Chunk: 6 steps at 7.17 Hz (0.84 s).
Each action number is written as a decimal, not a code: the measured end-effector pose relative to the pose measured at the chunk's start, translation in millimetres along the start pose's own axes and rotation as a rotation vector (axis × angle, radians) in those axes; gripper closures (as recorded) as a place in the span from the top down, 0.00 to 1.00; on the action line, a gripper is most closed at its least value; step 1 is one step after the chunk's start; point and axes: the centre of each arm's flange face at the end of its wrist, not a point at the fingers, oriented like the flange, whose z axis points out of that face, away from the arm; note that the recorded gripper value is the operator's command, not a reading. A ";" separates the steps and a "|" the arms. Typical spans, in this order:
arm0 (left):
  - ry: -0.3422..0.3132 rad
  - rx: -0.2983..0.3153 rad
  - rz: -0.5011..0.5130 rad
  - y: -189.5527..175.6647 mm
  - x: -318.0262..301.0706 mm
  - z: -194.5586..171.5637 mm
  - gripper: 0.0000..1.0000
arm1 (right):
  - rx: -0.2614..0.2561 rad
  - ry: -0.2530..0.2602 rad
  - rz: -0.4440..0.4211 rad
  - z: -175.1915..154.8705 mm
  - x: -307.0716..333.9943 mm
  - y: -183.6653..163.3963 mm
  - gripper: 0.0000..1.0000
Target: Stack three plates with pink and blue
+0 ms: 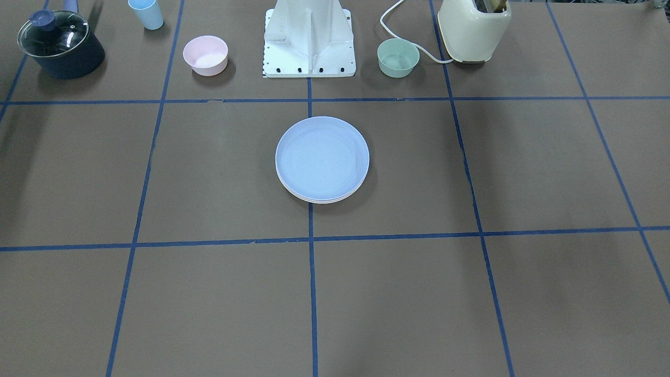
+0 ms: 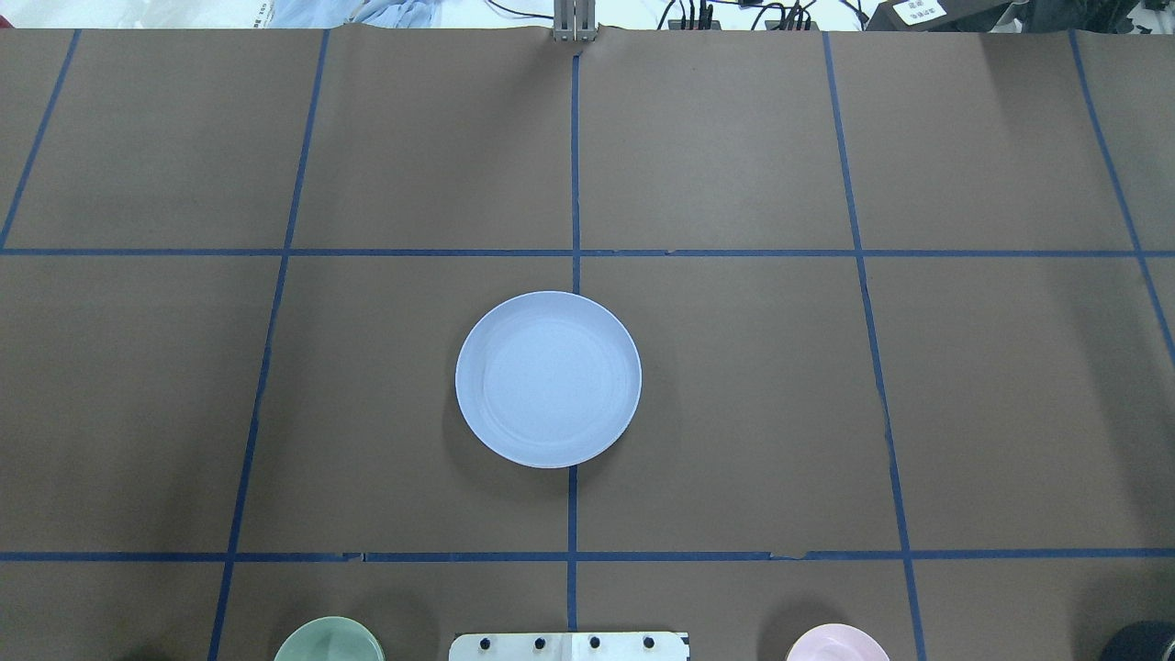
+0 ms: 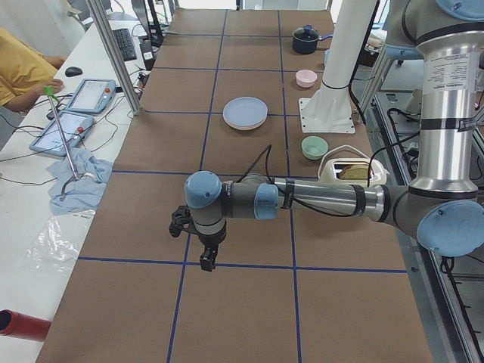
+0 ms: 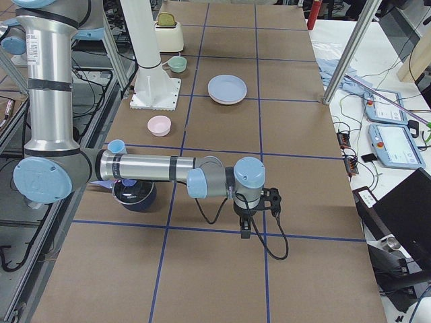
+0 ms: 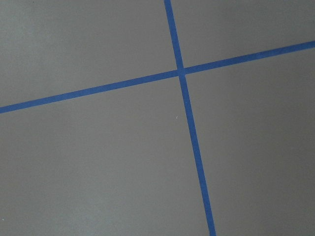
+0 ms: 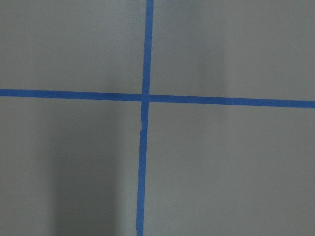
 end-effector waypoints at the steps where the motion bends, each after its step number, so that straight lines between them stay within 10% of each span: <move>1: -0.002 0.001 0.003 -0.5 0.2 0.2 1.00 | 0.000 -0.006 0.012 -0.7 4.7 6.7 1.00; 6: -0.007 0.001 0.012 0.1 2.1 2.0 1.00 | 0.003 -0.013 0.020 -3.2 6.2 16.2 1.00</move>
